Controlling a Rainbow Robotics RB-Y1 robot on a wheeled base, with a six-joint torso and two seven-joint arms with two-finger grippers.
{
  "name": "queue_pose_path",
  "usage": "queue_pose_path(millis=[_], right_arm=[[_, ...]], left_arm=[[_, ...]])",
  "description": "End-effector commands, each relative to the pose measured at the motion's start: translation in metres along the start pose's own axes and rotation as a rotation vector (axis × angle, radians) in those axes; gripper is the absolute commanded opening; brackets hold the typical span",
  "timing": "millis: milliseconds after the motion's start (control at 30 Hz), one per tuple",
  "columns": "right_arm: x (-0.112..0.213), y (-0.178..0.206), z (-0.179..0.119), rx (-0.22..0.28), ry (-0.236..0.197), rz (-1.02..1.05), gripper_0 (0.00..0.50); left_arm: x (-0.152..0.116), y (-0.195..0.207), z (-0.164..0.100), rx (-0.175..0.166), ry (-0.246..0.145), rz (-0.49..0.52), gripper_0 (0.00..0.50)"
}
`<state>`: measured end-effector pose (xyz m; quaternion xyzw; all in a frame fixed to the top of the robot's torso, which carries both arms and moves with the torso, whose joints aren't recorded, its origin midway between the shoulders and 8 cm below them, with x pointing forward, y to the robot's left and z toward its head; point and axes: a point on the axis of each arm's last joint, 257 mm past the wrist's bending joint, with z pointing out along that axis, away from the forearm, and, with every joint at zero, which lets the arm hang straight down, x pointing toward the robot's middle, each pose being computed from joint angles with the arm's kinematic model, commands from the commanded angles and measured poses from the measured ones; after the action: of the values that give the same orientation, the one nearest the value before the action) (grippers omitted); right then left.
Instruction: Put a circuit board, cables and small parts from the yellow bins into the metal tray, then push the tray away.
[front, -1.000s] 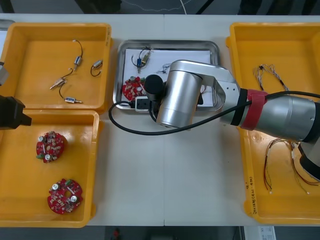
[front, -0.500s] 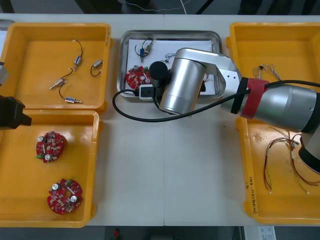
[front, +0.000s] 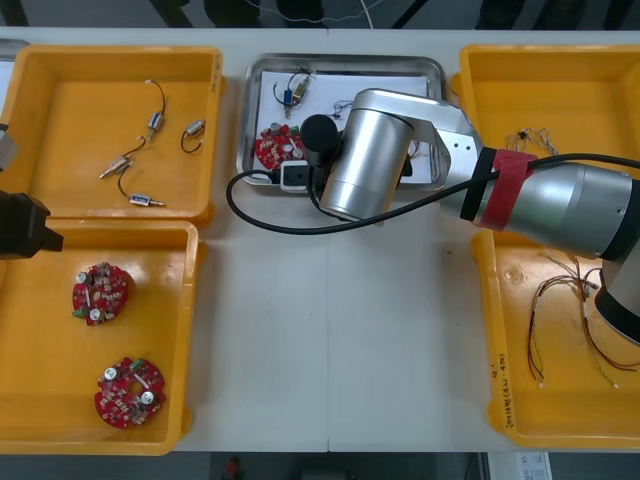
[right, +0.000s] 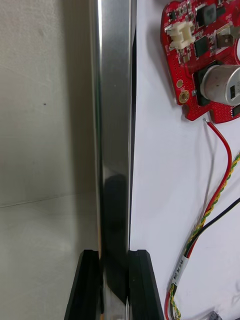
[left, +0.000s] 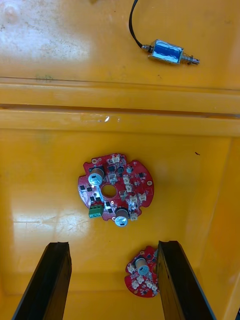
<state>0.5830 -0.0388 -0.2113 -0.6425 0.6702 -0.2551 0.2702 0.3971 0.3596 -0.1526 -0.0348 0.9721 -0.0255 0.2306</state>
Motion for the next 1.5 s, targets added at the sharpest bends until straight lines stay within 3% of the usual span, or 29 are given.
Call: queue_pose_path(millis=[33,67,400,667,1000,1133,1233,1367,1500], right_arm=[[-0.030,-0.027,-0.020,0.045,-0.056,-0.054,0.448],[-0.030,-0.027,-0.021,0.044,-0.058,-0.052,0.500],[-0.036,-0.025,-0.036,-0.045,-0.092,0.042,0.500],[-0.043,-0.004,-0.067,-0.134,-0.138,0.140,0.500],[-0.003,0.017,-0.113,-0.185,-0.100,0.231,0.500],[0.031,0.033,-0.131,-0.212,-0.070,0.303,0.500],[0.054,0.032,-0.146,-0.208,-0.055,0.354,0.500],[0.066,0.016,-0.161,-0.167,-0.110,0.448,0.500],[0.084,0.003,-0.170,-0.130,-0.136,0.534,0.500]], left_arm=[[-0.008,0.015,-0.016,-0.048,-0.039,0.076,0.500],[-0.008,0.015,-0.016,-0.048,-0.039,0.076,0.500],[-0.008,0.015,-0.016,-0.048,-0.039,0.076,0.500],[-0.008,0.015,-0.016,-0.048,-0.039,0.076,0.500],[-0.008,0.015,-0.016,-0.048,-0.039,0.076,0.500],[-0.008,0.015,-0.016,-0.048,-0.039,0.076,0.500],[-0.008,0.015,-0.016,-0.048,-0.039,0.076,0.500],[-0.008,0.015,-0.016,-0.048,-0.039,0.076,0.500],[-0.008,0.015,-0.016,-0.048,-0.039,0.076,0.500]])
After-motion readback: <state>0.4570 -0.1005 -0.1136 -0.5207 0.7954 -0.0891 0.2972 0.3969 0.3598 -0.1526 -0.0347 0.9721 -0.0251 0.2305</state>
